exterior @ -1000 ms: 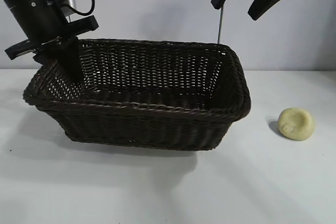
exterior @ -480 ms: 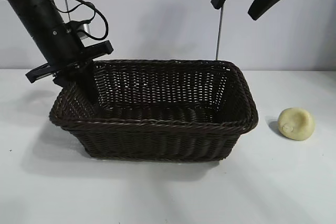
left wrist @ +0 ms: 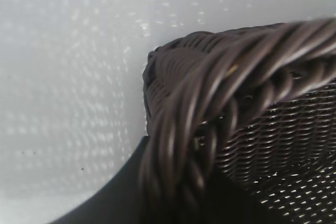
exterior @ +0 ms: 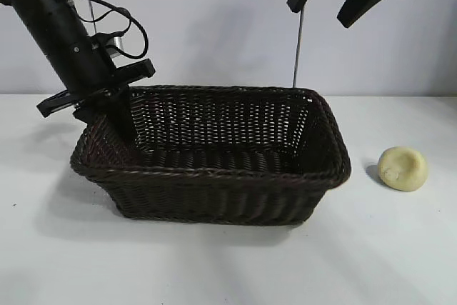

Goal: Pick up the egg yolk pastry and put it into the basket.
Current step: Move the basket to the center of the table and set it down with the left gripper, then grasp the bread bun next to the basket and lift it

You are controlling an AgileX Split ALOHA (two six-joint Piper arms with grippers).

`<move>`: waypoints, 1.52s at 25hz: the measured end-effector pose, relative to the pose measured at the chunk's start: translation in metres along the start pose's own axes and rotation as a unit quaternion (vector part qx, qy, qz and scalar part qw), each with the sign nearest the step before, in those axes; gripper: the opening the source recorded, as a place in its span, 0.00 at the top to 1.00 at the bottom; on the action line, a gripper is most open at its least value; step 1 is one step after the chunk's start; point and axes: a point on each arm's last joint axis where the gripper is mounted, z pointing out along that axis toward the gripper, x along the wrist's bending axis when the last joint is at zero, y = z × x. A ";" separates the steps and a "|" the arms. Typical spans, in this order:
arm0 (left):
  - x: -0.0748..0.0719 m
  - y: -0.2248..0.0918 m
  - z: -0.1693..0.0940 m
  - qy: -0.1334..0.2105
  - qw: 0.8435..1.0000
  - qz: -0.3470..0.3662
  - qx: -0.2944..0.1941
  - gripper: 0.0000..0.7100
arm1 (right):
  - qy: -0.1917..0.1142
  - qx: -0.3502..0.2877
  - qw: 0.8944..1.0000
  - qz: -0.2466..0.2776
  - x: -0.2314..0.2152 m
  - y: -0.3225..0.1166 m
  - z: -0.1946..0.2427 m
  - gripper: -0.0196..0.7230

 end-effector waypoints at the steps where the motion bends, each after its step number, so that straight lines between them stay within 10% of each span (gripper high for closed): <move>1: -0.001 0.000 0.000 -0.002 1.000 -0.001 -0.001 0.52 | 0.000 0.000 1.000 0.000 0.000 0.000 0.000 0.29; 8: -0.001 -0.001 -0.003 0.001 1.000 0.002 0.001 0.25 | 0.000 0.000 1.000 0.000 0.000 0.000 0.000 0.29; 30: -0.063 -0.045 -0.150 0.026 0.988 0.091 -0.123 0.24 | 0.000 0.004 1.000 0.000 0.000 -0.001 0.000 0.29; 38: -0.087 -0.062 -0.144 0.018 0.984 0.117 -0.133 0.24 | 0.000 0.006 1.000 0.000 0.000 -0.001 0.000 0.29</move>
